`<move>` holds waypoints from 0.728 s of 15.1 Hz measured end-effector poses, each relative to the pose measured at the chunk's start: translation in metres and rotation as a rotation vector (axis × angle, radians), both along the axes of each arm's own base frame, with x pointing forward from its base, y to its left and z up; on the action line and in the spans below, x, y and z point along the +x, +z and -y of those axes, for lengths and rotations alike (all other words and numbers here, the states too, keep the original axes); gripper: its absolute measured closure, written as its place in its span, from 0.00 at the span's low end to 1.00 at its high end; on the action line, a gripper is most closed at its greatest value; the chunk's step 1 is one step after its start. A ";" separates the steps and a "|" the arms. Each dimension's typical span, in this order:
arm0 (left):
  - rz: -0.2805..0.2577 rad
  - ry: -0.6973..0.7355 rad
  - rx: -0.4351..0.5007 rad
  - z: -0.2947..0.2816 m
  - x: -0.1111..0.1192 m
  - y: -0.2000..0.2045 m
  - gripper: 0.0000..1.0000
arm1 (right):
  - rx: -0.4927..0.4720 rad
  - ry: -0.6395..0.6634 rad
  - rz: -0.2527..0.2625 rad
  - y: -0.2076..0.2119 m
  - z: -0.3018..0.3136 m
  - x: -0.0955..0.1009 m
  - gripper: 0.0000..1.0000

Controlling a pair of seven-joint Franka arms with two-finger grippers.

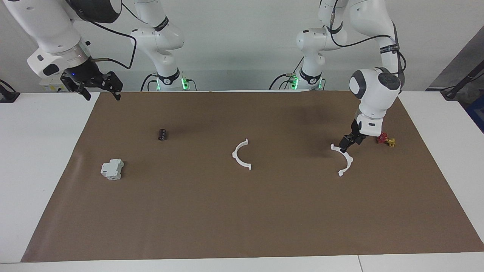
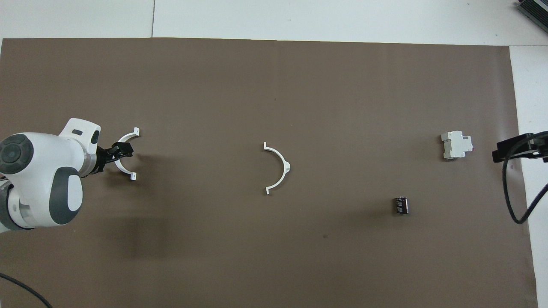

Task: Assemble drain pipe with both arms
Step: 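Grasp the other white half-ring with the left gripper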

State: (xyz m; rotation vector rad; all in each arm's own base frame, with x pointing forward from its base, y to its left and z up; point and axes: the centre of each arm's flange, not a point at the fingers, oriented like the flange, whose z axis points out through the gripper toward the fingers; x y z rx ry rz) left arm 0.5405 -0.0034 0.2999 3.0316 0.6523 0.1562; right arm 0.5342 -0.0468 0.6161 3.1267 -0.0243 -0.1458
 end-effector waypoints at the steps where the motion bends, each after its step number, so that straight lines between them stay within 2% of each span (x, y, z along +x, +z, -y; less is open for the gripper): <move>1: -0.004 0.000 0.000 0.000 0.000 -0.005 0.00 | 0.000 0.001 0.000 0.000 -0.001 0.000 0.00; 2: -0.006 0.000 0.000 0.000 0.000 -0.008 0.00 | -0.001 0.001 0.000 0.000 -0.001 0.000 0.00; 3: -0.007 -0.001 0.000 0.000 0.000 -0.008 0.08 | -0.002 0.001 0.000 0.000 0.000 0.000 0.00; 5: -0.003 -0.002 0.000 0.001 0.001 -0.006 0.34 | -0.004 0.003 0.007 0.003 -0.001 0.000 0.00; 7: 0.001 -0.010 0.000 0.004 0.002 -0.003 0.56 | -0.005 0.004 0.019 0.009 -0.003 0.000 0.00; 9: -0.010 -0.022 0.000 0.010 0.003 0.000 0.77 | -0.005 0.002 0.020 0.009 -0.002 0.000 0.00; 10: -0.019 -0.034 0.000 0.017 0.003 0.000 0.91 | -0.005 0.002 0.019 0.009 -0.002 0.000 0.00; 11: -0.026 -0.050 -0.001 0.026 0.004 0.003 0.93 | -0.005 0.002 0.018 0.008 -0.002 0.000 0.00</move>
